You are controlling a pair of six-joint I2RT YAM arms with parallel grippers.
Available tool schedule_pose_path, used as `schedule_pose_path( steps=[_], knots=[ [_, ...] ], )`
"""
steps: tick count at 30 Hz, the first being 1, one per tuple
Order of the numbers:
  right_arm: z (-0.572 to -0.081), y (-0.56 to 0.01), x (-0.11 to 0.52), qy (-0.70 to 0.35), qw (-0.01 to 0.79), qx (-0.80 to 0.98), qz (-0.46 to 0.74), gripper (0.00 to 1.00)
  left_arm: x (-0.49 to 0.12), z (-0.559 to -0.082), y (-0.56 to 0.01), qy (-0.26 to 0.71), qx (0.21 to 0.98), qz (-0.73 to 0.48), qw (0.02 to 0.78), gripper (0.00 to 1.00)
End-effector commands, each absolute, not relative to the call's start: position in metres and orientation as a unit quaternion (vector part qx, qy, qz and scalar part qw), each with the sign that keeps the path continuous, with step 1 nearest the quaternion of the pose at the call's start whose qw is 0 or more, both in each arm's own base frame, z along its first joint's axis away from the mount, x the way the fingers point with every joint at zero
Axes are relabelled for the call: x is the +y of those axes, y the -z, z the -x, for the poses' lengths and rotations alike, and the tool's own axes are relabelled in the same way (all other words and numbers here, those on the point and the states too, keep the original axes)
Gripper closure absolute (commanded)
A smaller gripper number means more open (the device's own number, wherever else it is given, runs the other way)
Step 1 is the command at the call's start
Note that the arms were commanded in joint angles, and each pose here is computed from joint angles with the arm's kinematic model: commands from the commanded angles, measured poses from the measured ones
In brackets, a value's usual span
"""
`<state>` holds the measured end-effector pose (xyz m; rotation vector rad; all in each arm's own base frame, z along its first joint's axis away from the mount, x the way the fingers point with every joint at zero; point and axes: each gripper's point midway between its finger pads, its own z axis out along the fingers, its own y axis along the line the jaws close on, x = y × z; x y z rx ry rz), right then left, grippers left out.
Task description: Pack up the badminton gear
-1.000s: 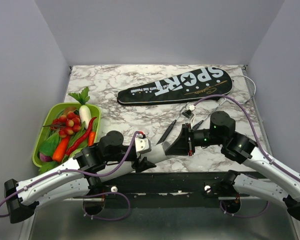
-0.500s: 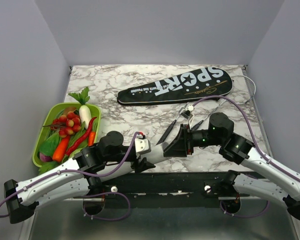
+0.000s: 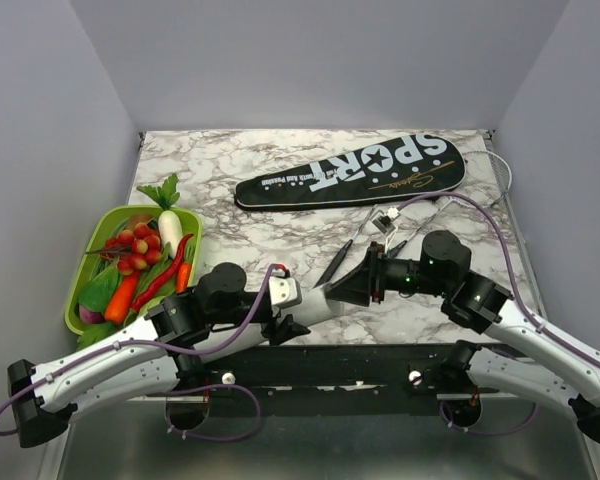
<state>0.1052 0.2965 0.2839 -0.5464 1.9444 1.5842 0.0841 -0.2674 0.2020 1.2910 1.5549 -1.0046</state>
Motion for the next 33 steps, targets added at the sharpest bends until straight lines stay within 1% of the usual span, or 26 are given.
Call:
schedule_pose_path(
  steps=[1,3,4,5,6,7,8,9,10,11,12,13,14,15,17,18,20,21,22,24,25,26,27,28,32,33],
  knots=[
    [-0.123,-0.311,0.276,-0.545,0.354,0.742,0.166,0.48,-0.275,-0.095,-0.223,0.406,0.628,-0.487,0.451,1.00],
    [-0.122,-0.332,0.257,-0.525,0.386,0.742,0.159,0.46,-0.278,-0.102,-0.236,0.396,0.631,-0.483,0.460,1.00],
    [-0.128,-0.358,0.246,-0.517,0.423,0.731,0.138,0.46,-0.277,-0.111,-0.227,0.372,0.655,-0.479,0.451,1.00],
    [-0.129,-0.364,0.236,-0.504,0.434,0.735,0.130,0.46,-0.278,-0.116,-0.229,0.361,0.663,-0.478,0.450,1.00],
    [-0.128,-0.375,0.226,-0.499,0.454,0.728,0.120,0.46,-0.281,-0.123,-0.246,0.354,0.664,-0.470,0.461,1.00],
    [-0.138,-0.382,0.213,-0.477,0.480,0.731,0.091,0.46,-0.282,-0.133,-0.235,0.320,0.678,-0.483,0.453,1.00],
    [-0.138,-0.391,0.203,-0.469,0.495,0.727,0.085,0.46,-0.283,-0.141,-0.238,0.304,0.682,-0.484,0.457,1.00],
    [-0.139,-0.398,0.193,-0.463,0.512,0.720,0.071,0.46,-0.286,-0.150,-0.254,0.296,0.678,-0.480,0.471,1.00],
    [-0.142,-0.403,0.185,-0.453,0.526,0.717,0.059,0.46,-0.289,-0.159,-0.248,0.279,0.689,-0.485,0.461,1.00],
    [-0.141,-0.404,0.181,-0.447,0.533,0.716,0.060,0.46,-0.286,-0.176,-0.252,0.260,0.693,-0.480,0.470,1.00],
    [-0.142,-0.404,0.179,-0.444,0.536,0.715,0.059,0.45,-0.289,-0.187,-0.270,0.258,0.687,-0.475,0.486,1.00],
    [-0.144,-0.402,0.177,-0.438,0.538,0.718,0.055,0.45,-0.292,-0.199,-0.266,0.248,0.695,-0.476,0.478,1.00],
    [-0.145,-0.399,0.178,-0.436,0.536,0.721,0.056,0.45,-0.287,-0.217,-0.270,0.234,0.698,-0.471,0.486,1.00],
    [-0.146,-0.391,0.181,-0.433,0.530,0.727,0.059,0.45,-0.287,-0.231,-0.288,0.229,0.692,-0.465,0.502,1.00],
    [-0.147,-0.384,0.185,-0.438,0.524,0.728,0.057,0.45,-0.288,-0.257,-0.287,0.206,0.700,-0.465,0.502,1.00],
    [-0.149,-0.378,0.188,-0.437,0.520,0.732,0.054,0.45,-0.281,-0.279,-0.305,0.186,0.693,-0.458,0.524,1.00],
    [-0.152,-0.366,0.191,-0.434,0.516,0.737,0.049,0.45,-0.282,-0.307,-0.303,0.164,0.700,-0.460,0.521,1.00],
    [-0.153,-0.364,0.192,-0.435,0.514,0.738,0.047,0.45,-0.278,-0.324,-0.328,0.148,0.686,-0.458,0.545,1.00],
    [-0.155,-0.354,0.193,-0.430,0.510,0.743,0.044,0.46,-0.281,-0.340,-0.316,0.138,0.698,-0.466,0.526,1.00],
    [-0.156,-0.355,0.195,-0.437,0.513,0.738,0.042,0.46,-0.283,-0.362,-0.323,0.121,0.696,-0.473,0.527,1.00],
    [-0.158,-0.353,0.195,-0.434,0.514,0.739,0.040,0.46,-0.283,-0.384,-0.329,0.100,0.693,-0.478,0.531,1.00],
    [-0.160,-0.349,0.196,-0.433,0.515,0.739,0.037,0.46,-0.284,-0.395,-0.333,0.090,0.690,-0.482,0.533,1.00],
    [-0.161,-0.349,0.195,-0.432,0.519,0.737,0.033,0.46,-0.284,-0.407,-0.353,0.081,0.678,-0.478,0.552,1.00],
    [-0.163,-0.347,0.195,-0.431,0.520,0.736,0.029,0.46,-0.284,-0.426,-0.340,0.065,0.682,-0.488,0.541,1.00],
    [-0.168,-0.333,0.203,-0.445,0.519,0.730,0.017,0.46,-0.275,-0.480,-0.341,0.019,0.679,-0.483,0.553,1.00],
    [-0.170,-0.322,0.206,-0.442,0.513,0.736,0.017,0.46,-0.273,-0.490,-0.339,0.014,0.680,-0.480,0.554,1.00]
  ],
)
